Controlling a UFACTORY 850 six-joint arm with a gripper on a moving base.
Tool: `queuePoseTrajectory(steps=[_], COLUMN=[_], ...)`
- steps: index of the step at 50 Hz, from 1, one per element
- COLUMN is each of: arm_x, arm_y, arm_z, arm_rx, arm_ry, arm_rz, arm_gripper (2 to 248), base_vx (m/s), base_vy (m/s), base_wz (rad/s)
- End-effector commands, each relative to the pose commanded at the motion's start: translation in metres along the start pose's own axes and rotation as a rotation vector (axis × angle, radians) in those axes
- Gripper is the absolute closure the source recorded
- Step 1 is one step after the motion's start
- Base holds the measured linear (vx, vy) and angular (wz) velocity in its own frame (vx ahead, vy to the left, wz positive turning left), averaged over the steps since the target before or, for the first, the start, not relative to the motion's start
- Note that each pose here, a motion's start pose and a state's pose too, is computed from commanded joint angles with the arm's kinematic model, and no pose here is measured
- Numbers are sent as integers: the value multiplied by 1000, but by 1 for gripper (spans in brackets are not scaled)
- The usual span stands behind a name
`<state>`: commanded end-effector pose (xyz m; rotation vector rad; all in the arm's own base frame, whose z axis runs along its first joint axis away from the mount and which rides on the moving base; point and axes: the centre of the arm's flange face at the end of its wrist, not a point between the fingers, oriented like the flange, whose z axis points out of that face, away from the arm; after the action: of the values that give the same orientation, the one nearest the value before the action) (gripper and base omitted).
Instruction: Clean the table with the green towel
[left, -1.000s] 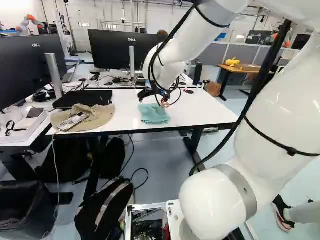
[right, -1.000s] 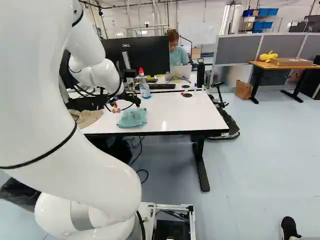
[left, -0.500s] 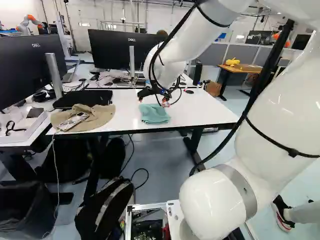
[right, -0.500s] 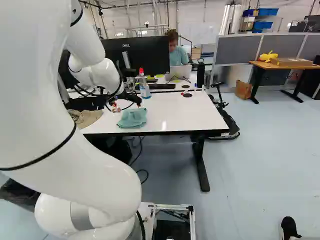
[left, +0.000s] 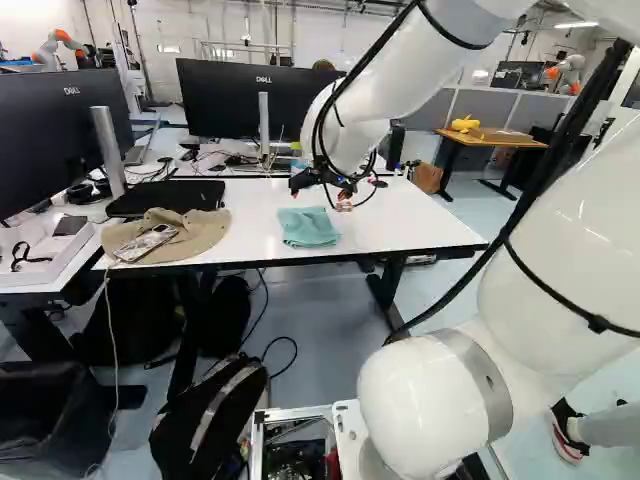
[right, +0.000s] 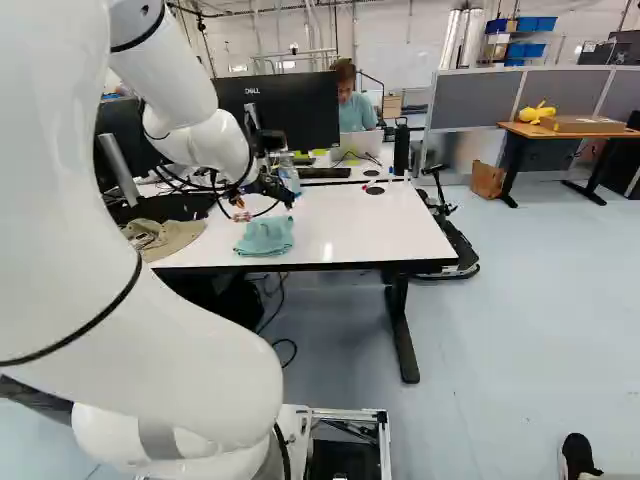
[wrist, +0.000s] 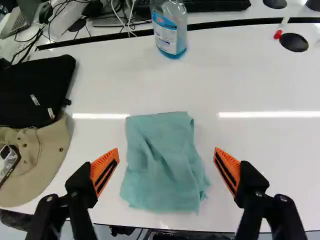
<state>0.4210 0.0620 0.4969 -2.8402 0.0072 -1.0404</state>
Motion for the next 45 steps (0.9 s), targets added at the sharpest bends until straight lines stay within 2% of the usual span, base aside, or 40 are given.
queuePoseTrajectory(steps=[45], arm_x=[-10], arm_y=[71], arm_z=[-17], arm_rx=[-109], arm_ry=[23], arm_rz=[128], arm_gripper=[3], base_vx=[0], base_vy=[0], base_wz=[0])
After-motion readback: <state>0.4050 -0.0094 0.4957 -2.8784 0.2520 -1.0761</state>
